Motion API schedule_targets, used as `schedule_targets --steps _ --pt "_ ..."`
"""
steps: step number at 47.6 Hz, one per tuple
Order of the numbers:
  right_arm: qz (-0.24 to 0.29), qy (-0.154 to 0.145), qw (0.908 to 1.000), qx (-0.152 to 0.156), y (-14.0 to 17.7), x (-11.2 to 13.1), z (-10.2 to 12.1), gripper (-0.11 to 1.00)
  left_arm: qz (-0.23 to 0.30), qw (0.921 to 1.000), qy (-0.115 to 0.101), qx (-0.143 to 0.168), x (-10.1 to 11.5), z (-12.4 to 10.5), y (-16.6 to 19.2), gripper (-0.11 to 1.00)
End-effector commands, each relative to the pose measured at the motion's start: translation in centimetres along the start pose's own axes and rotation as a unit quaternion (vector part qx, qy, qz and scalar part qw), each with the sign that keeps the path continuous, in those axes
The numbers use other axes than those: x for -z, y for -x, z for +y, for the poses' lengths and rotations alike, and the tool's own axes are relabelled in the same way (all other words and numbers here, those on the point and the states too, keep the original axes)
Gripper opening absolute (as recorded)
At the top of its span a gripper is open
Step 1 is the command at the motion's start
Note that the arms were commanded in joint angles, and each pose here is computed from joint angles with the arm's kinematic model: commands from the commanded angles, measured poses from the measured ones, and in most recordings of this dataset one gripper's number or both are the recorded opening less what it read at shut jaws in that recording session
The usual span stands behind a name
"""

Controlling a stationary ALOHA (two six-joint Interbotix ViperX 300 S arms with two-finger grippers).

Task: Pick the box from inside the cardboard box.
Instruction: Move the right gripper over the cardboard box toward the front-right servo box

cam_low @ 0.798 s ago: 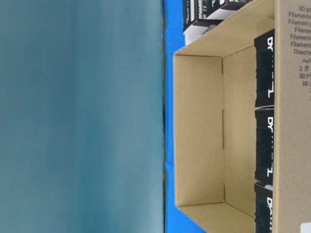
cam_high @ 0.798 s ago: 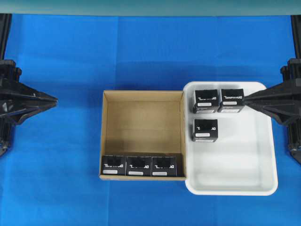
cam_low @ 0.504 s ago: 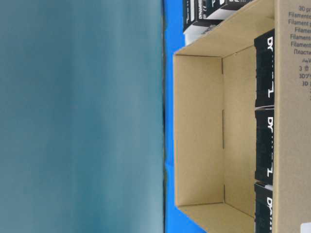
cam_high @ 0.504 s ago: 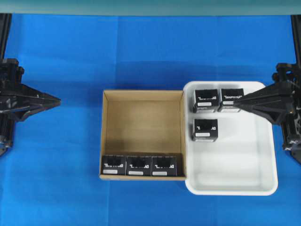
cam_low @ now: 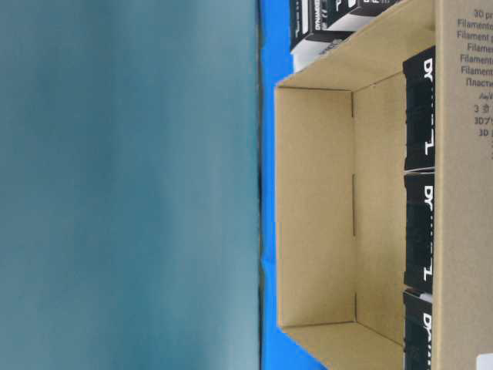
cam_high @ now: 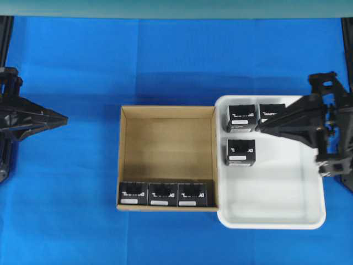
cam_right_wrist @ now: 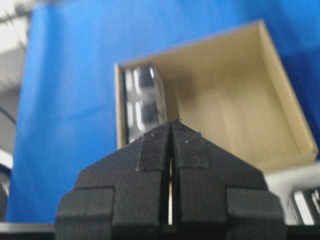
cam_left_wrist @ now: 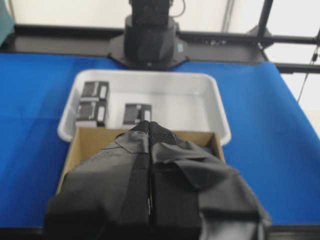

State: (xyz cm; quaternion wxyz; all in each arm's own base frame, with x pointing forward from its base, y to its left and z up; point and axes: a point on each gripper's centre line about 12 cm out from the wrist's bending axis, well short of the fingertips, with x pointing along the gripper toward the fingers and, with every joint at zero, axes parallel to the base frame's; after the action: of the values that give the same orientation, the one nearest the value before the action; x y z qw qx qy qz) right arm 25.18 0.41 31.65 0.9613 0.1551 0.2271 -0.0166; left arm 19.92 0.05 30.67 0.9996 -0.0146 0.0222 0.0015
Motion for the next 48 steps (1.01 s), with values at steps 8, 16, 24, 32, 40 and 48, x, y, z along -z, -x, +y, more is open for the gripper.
schedule_targets --steps 8,16,24,32,40,48 --pt "0.116 -0.005 0.993 0.022 -3.6 -3.1 1.1 -0.02 0.009 1.0 -0.001 -0.001 -1.1 0.0 -0.1 -0.07" --pt "0.221 -0.024 0.9744 0.033 -7.3 -3.6 1.6 -0.02 0.03 0.9996 0.0 -0.002 -1.1 0.0 -0.1 -0.07" --pt "0.31 -0.02 0.9497 0.042 -10.4 -4.2 2.0 -0.02 0.044 0.999 -0.001 -0.002 -1.2 0.0 0.0 -0.07" --pt "0.365 0.013 0.9302 0.035 -12.8 -3.9 2.5 -0.02 0.044 0.999 -0.001 -0.002 -1.5 0.0 0.2 -0.07" --pt "0.42 0.054 0.9056 0.021 -14.9 -2.6 2.7 -0.02 0.051 0.9987 -0.002 0.003 -1.4 -0.2 0.4 -0.07" --pt "0.449 0.073 0.8905 0.015 -16.2 -1.5 2.5 -0.02 0.052 0.9986 -0.002 0.006 -1.4 -0.3 0.4 -0.07"
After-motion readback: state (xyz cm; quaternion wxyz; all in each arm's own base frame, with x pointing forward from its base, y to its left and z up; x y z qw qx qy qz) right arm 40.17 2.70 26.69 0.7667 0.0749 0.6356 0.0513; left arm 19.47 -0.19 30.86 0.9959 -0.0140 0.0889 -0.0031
